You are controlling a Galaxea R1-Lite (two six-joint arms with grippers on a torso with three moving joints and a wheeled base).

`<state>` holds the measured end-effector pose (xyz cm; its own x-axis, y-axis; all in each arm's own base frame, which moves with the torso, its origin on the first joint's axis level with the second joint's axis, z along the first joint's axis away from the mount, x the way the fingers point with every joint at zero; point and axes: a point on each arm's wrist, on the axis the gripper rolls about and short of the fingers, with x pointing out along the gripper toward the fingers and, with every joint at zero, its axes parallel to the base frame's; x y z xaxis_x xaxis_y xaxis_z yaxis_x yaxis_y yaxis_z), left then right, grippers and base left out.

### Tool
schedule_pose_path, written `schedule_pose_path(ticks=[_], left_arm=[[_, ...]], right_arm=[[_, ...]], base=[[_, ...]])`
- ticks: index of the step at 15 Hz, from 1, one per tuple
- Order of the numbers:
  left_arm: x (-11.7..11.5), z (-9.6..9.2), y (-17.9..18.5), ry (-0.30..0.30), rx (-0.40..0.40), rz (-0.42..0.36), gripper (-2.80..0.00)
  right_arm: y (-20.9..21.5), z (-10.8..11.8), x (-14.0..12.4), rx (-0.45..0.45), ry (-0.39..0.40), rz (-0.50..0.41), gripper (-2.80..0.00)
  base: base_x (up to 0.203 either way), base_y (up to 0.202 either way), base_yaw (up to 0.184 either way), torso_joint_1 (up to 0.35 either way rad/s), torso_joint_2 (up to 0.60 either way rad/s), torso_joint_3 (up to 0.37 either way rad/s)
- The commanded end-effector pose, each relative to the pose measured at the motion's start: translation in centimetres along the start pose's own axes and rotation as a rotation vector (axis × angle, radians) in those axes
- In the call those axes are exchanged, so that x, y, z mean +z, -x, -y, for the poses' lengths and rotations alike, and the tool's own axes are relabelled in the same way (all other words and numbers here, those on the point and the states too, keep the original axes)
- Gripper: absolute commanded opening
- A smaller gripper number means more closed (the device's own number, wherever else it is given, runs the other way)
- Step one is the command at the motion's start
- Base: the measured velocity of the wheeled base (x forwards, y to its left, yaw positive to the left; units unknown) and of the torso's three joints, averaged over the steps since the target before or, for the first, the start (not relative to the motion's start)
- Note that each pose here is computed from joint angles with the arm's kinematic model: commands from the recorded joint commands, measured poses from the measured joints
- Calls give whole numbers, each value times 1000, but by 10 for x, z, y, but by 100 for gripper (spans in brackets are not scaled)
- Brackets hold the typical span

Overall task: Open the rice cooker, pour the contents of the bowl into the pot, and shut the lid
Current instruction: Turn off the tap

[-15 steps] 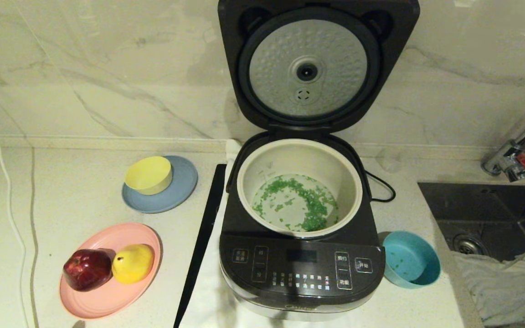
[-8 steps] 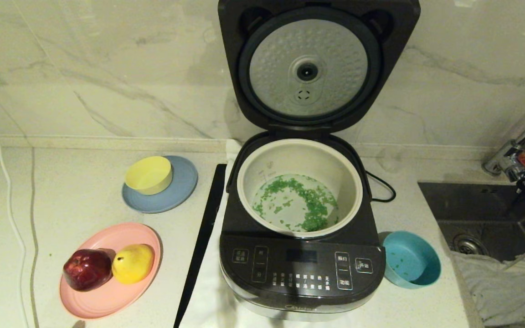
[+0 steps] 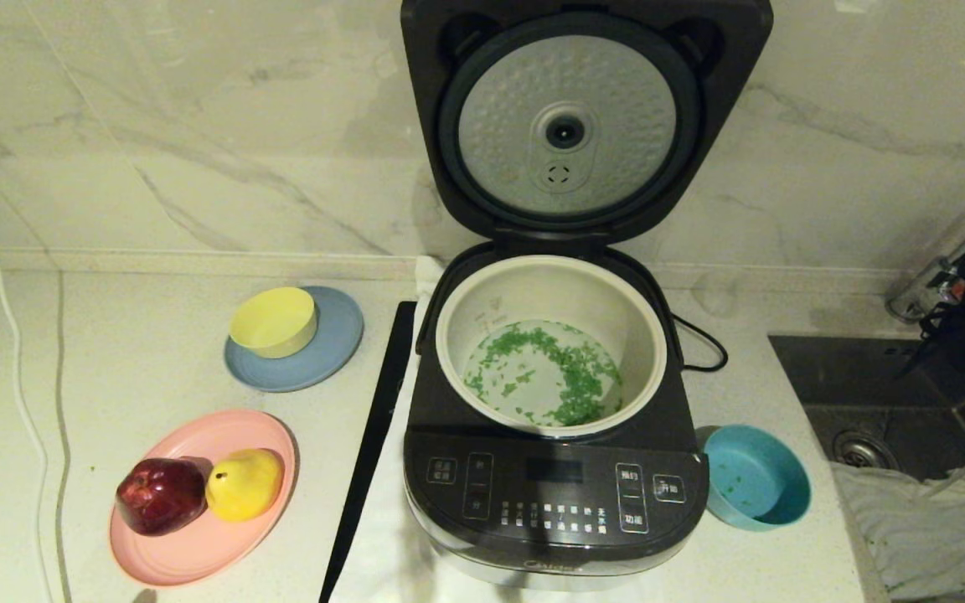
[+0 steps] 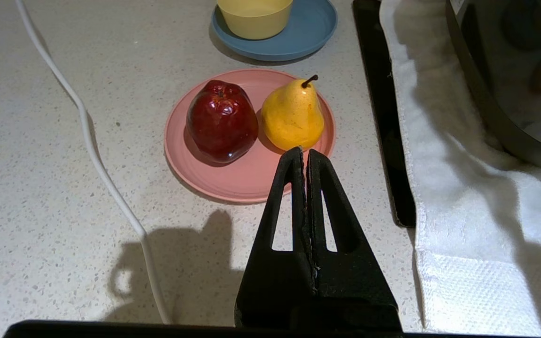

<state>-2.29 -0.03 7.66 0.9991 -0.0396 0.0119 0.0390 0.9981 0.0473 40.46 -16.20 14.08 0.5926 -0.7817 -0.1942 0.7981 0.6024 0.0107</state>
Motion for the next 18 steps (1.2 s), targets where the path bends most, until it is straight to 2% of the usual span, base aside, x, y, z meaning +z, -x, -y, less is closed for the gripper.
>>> schedule_pose_path(ticks=[1, 5, 13, 18], left_arm=[[-2, 0, -1, 0, 1, -7, -280], [-2, 0, -1, 0, 0, -7, -280], [-2, 0, -1, 0, 0, -7, -280], [-2, 0, -1, 0, 1, -7, -280]], right_arm=[[-11, -8, -6, -23, 8, 9, -280], [-19, -12, 0, -38, -6, 51, -280], [-32, -26, -7, -38, -7, 64, -280], [-29, -33, -2, -33, -16, 83, -280]], base=[[0, 0, 0, 0, 0, 0], [0, 0, 0, 0, 0, 0], [0, 0, 0, 0, 0, 0], [0, 0, 0, 0, 0, 0]])
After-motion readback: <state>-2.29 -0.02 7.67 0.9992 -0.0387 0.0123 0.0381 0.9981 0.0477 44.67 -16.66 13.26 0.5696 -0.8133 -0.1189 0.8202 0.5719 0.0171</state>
